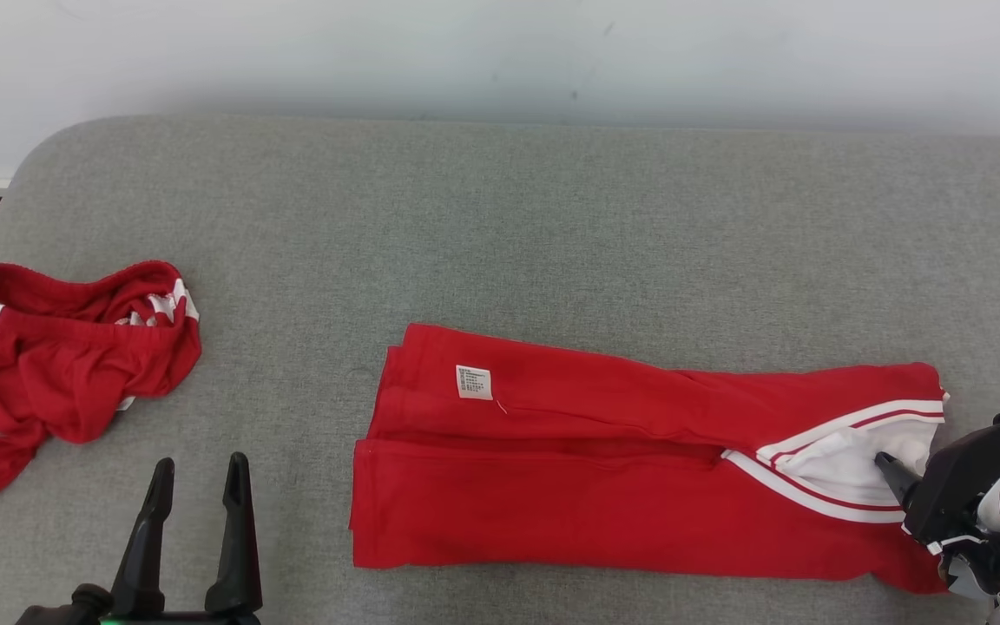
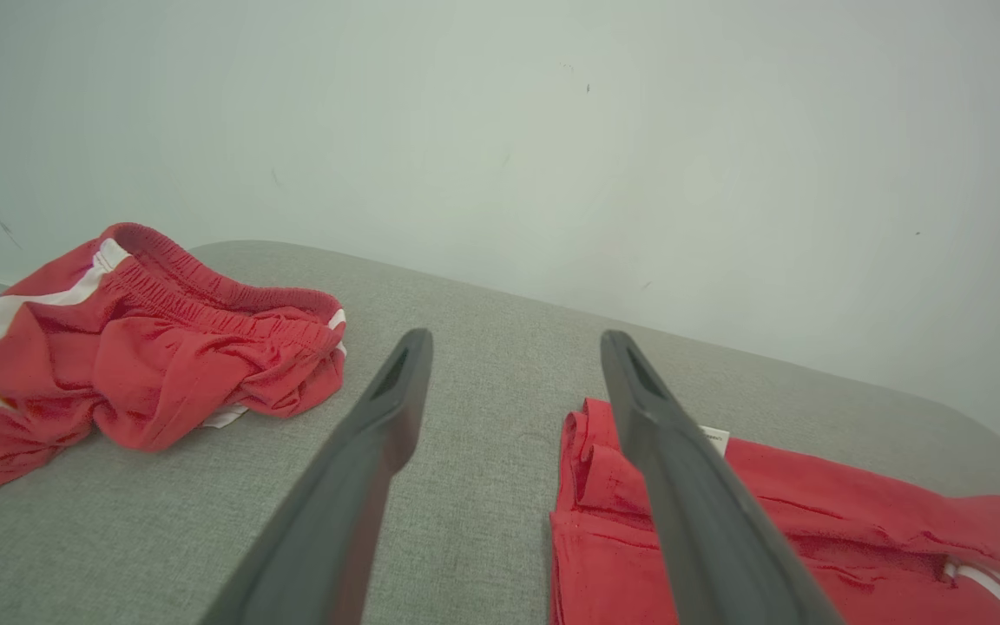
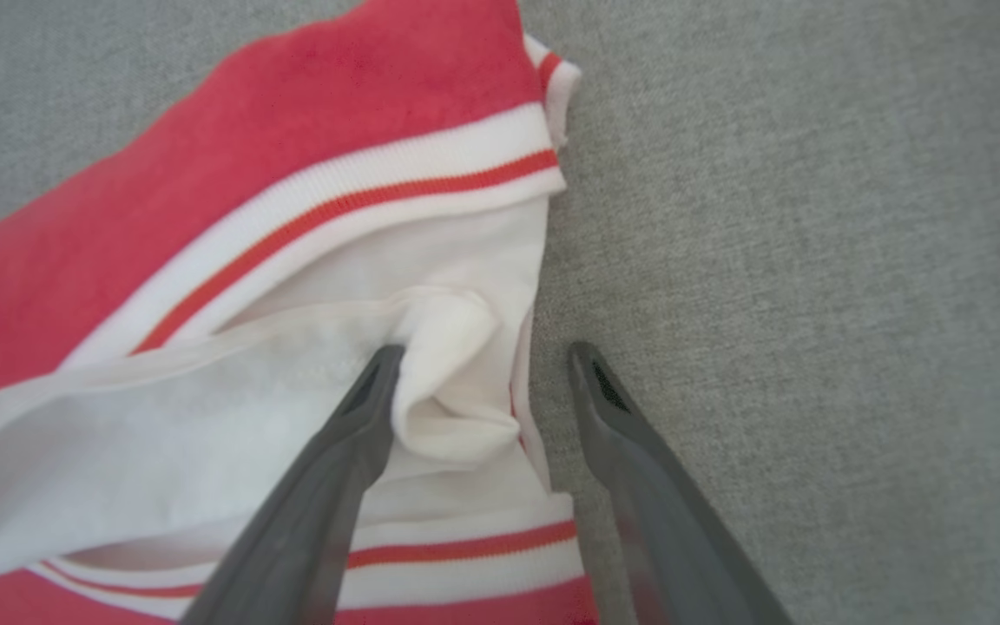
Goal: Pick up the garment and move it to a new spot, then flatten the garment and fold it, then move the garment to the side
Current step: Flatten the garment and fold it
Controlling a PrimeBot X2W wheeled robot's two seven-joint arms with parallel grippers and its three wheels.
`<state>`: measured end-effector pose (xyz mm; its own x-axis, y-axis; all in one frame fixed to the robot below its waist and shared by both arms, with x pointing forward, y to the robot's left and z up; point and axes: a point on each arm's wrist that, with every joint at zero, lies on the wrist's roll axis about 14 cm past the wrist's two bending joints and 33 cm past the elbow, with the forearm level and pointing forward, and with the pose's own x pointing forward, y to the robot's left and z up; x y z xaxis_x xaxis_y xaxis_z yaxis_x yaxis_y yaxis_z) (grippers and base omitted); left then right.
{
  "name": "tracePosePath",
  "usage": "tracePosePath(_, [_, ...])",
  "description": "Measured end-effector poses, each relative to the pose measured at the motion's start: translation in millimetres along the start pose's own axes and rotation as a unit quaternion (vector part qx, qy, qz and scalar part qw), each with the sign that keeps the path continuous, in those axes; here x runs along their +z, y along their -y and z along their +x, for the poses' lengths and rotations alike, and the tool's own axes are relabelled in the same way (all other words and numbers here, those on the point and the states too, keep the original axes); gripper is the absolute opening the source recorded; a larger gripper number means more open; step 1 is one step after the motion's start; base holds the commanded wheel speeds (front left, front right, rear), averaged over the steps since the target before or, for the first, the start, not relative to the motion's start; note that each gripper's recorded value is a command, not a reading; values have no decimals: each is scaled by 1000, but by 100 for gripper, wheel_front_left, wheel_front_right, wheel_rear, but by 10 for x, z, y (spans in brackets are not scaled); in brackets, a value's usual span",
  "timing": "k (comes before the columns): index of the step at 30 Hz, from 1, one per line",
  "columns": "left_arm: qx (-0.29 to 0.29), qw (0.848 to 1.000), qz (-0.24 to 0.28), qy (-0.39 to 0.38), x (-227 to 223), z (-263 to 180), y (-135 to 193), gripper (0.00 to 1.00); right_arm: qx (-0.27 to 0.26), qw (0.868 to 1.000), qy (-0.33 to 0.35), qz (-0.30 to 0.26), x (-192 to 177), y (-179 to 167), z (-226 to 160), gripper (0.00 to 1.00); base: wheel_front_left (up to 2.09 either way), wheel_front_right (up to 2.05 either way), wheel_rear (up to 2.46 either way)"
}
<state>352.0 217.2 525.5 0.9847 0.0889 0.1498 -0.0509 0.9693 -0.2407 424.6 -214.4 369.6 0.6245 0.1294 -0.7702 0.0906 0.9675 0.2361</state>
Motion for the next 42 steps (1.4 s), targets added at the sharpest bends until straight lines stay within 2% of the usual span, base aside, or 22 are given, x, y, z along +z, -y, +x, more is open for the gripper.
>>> tracePosePath(1, [2, 1000, 0, 0, 1, 1, -9, 100, 1, 1000, -5, -1, -4, -14, 13, 40, 0, 0, 0])
tracePosePath(2, [4, 1000, 0, 0, 1, 0, -22, 100, 2, 1000, -6, -4, -3, -27, 23, 15, 0, 0, 0])
tracePosePath(3, [5, 1000, 1, -1, -2, -2, -34, 100, 3, 1000, -6, -5, 1, -35, 32, 0, 0, 0, 0])
tracePosePath(6, [9, 1000, 1, -1, -7, 0, -57, 100, 6, 1000, 4, -4, 29, -75, 55, 0, 0, 0, 0])
tracePosePath(10, [10, 1000, 1, 1, 0, 21, -68, 100, -14, 999, 35, -11, 174, 41, 9, 0, 0, 0, 0])
tracePosePath(17, [-2, 1000, -4, 3, -3, 85, 7, 100, -91, 992, 90, -23, 581, 594, -273, 0, 0, 0, 0])
tracePosePath(26, [-16, 1000, -9, 4, -8, 103, 95, 100, -166, 978, 120, -50, 797, 1044, -675, 0, 0, 0, 0])
tracePosePath(32, [-21, 1000, -11, 4, -10, 115, 130, 100, -107, 981, 139, -86, 863, 515, -701, 0, 0, 0, 0])
tracePosePath(38, [-29, 999, -14, 2, -25, 119, 192, 100, -10, 980, 128, -149, 703, -324, -679, 0, 0, 0, 0])
tracePosePath(42, [-33, 999, -15, 4, -19, 124, 221, 100, 58, 973, 111, -193, 524, -868, -656, 0, 0, 0, 0])
